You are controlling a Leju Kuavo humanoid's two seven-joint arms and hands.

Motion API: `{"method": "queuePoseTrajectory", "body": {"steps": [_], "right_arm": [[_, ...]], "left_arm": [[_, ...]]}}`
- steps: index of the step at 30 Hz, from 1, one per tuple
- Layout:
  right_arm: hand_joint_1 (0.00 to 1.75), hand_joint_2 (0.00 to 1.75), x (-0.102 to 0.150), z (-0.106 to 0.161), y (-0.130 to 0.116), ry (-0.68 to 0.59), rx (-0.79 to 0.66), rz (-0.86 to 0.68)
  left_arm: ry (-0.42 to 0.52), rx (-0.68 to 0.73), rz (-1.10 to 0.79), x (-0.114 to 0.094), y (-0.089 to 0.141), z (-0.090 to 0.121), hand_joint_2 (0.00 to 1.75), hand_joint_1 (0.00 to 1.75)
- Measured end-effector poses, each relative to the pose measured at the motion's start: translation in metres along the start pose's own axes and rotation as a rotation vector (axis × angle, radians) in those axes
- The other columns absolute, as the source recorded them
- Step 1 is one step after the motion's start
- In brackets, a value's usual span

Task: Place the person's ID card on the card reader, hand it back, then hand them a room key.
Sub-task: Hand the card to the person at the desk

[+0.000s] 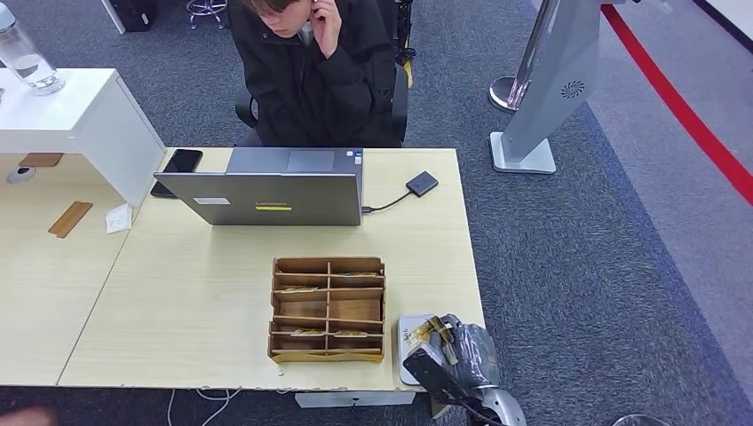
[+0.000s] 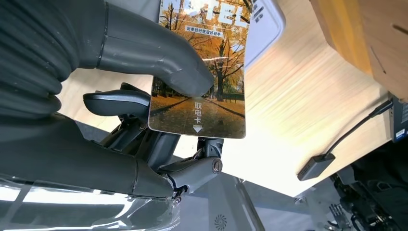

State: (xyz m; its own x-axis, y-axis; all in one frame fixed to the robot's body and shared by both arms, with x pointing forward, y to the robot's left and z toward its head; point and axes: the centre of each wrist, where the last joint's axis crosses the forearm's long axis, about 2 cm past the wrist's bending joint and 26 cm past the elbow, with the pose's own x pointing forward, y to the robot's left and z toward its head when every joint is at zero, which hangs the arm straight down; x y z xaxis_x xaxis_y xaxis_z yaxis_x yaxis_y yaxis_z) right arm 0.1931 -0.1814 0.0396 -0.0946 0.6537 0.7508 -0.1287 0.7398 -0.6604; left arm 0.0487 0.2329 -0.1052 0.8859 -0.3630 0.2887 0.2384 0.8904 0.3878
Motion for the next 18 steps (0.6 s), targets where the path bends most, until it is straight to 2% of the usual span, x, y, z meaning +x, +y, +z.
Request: {"method": "queuePoseTrajectory", "body": {"steps": [18], "right_arm": [[1.75, 1.75, -0.002, -0.006, -0.018, -0.012, -0.092, 0.065]], "left_arm": [[0.006, 0.002, 0.009, -0.001, 0.000, 0.000, 0.00, 0.00]]}}
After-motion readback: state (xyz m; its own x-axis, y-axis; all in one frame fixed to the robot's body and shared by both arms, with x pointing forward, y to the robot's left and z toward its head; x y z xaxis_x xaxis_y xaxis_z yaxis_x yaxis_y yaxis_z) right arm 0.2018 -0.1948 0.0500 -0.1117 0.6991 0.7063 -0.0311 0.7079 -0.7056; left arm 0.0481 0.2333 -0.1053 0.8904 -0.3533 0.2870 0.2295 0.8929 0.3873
